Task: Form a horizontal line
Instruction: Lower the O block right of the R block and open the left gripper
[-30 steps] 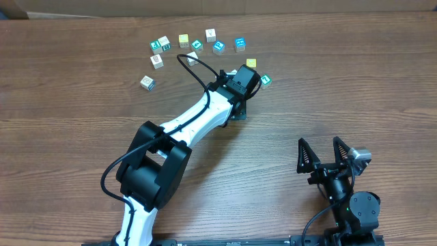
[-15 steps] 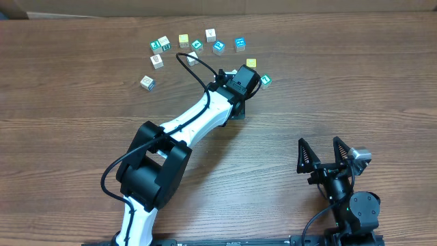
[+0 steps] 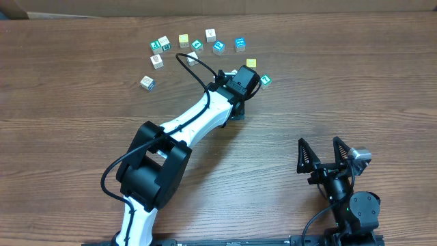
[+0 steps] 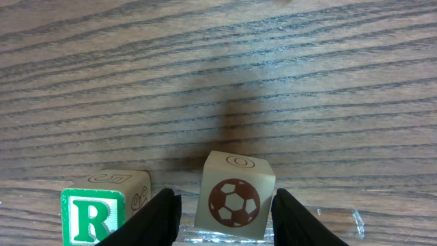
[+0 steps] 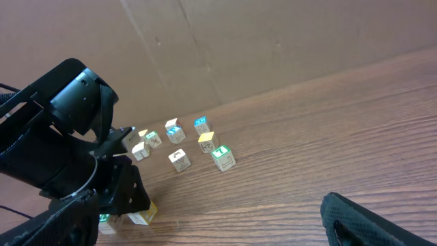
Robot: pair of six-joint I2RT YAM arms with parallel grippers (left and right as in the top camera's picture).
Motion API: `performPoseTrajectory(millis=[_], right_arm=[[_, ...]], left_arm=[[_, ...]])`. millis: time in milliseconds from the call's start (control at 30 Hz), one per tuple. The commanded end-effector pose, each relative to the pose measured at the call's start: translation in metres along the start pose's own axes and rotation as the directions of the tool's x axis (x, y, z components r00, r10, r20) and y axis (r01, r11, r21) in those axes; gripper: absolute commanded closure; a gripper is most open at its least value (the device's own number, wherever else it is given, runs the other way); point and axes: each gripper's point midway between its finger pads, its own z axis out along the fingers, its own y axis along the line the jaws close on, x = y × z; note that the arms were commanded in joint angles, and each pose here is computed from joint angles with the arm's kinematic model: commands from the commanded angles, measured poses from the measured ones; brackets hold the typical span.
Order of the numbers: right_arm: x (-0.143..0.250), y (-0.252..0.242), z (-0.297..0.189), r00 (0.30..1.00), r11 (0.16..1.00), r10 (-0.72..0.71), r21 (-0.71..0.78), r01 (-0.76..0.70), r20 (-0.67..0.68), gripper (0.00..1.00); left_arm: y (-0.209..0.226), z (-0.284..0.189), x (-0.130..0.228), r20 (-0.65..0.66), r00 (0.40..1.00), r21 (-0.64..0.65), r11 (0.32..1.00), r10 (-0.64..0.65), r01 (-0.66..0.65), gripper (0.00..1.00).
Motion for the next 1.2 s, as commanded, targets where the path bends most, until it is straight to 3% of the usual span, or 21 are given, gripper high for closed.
performPoseTrajectory(millis=[0,333,367,433,600,1167], right_arm=[[-0.003,0.000,-0.001,1.000,1.000,0.002,-0.002,-0.002,0.016,0.00],[-0.003,0.000,-0.001,1.000,1.000,0.002,-0.002,-0.002,0.016,0.00],[-0.003,0.000,-0.001,1.000,1.000,0.002,-0.002,-0.002,0.016,0.00],[-0.003,0.000,-0.001,1.000,1.000,0.002,-0.002,-0.002,0.016,0.00],[-0.003,0.000,-0.001,1.000,1.000,0.002,-0.002,-0.002,0.016,0.00],[-0.003,0.000,-0.001,1.000,1.000,0.002,-0.002,-0.002,0.016,0.00]], left_arm=[[0.006,0.006,0.004,-0.010,1.000,-0.023,1.000,-0.012,0.012,0.56],[-0.004,-0.019,-0.053,0.100,0.995,0.050,0.999,-0.002,-0.003,0.55],[-0.008,-0.022,-0.057,0.105,0.994,0.073,0.997,0.007,-0.014,0.63],[-0.016,-0.024,-0.057,0.096,0.995,0.118,0.993,0.007,-0.018,0.96],[-0.035,-0.021,-0.035,0.015,0.999,0.216,0.976,0.030,-0.033,0.96],[-0.039,-0.003,-0.014,-0.055,0.997,0.192,0.980,-0.045,0.055,0.96]])
